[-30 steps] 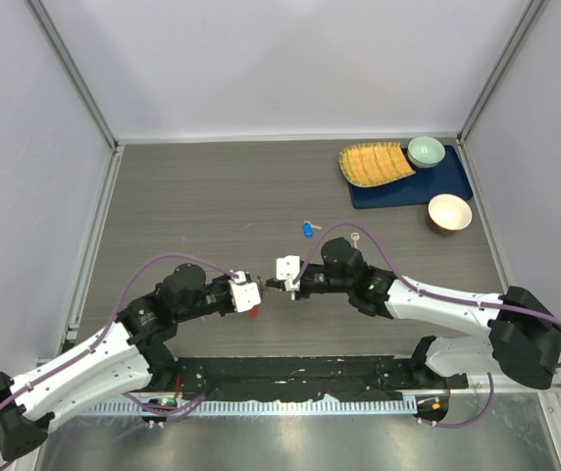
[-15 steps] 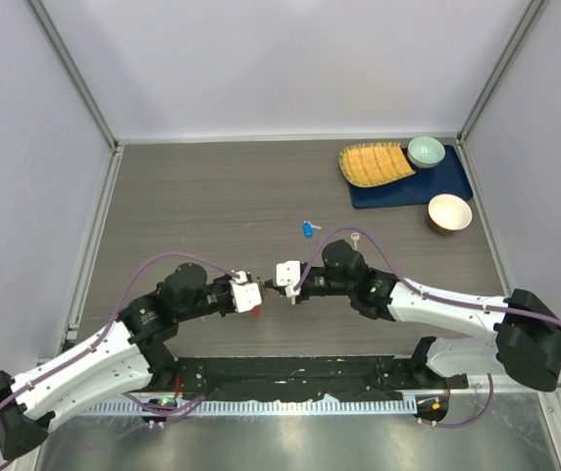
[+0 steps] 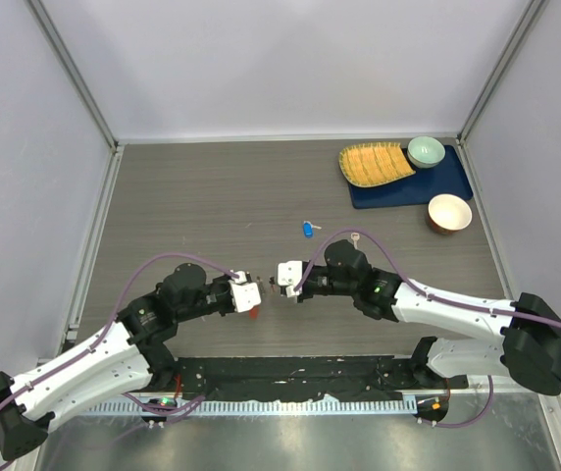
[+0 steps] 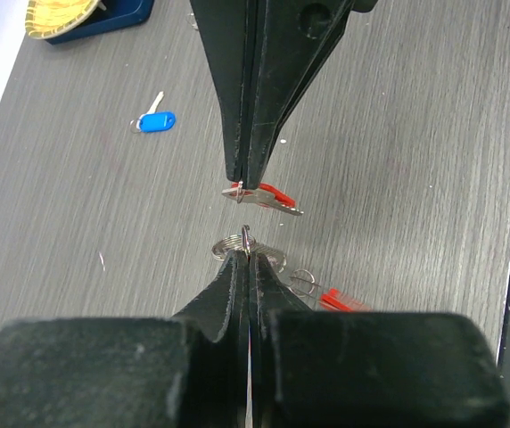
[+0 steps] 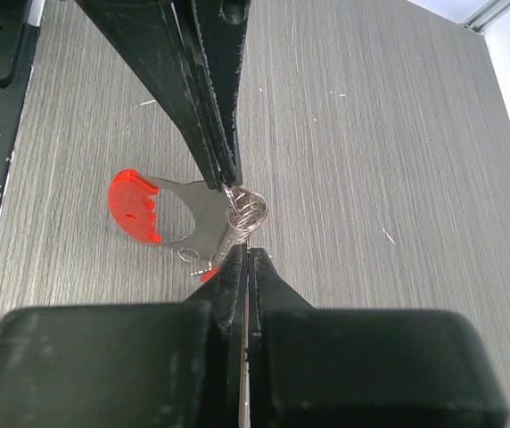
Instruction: Put the keys on the keyring
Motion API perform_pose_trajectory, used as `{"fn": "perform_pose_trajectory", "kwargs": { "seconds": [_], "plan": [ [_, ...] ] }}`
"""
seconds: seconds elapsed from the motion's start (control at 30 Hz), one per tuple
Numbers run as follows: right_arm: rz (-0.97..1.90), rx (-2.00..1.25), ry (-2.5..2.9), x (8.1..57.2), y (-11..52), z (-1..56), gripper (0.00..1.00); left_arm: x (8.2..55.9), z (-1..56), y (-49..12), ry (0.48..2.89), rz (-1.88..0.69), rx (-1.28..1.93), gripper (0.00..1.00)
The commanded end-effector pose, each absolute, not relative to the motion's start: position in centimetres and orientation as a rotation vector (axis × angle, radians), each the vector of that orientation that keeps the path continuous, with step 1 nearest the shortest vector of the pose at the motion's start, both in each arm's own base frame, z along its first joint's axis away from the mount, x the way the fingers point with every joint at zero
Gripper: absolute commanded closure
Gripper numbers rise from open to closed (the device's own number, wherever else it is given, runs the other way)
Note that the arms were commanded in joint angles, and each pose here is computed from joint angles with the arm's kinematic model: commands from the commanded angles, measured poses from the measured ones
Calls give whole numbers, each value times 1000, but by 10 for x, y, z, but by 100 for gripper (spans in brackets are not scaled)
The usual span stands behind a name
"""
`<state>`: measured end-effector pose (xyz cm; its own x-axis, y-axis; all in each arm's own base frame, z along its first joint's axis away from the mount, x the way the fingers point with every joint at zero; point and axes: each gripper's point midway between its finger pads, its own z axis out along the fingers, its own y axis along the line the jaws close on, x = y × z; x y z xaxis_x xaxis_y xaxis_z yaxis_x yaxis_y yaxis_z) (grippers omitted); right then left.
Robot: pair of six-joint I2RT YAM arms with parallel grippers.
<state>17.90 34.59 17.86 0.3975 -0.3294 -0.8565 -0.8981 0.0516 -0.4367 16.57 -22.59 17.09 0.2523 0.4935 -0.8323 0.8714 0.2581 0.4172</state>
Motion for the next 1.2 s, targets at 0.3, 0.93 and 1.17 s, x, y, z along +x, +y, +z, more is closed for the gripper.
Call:
{"fn": "perform_pose_trajectory", "kwargs": {
  "seconds": [0.3,0.93,1.17],
  "plan": [
    [645,-1508,1063,175,355,196,99,164,196,-239,1316,-477,1367,100],
    [642,-1533,1064,173,357,192,99,163,196,-240,1321,-482,1369,100],
    [613,-1497,1063,179,356,197,99,163,196,-240,1321,-483,1371,100]
  ]
}}
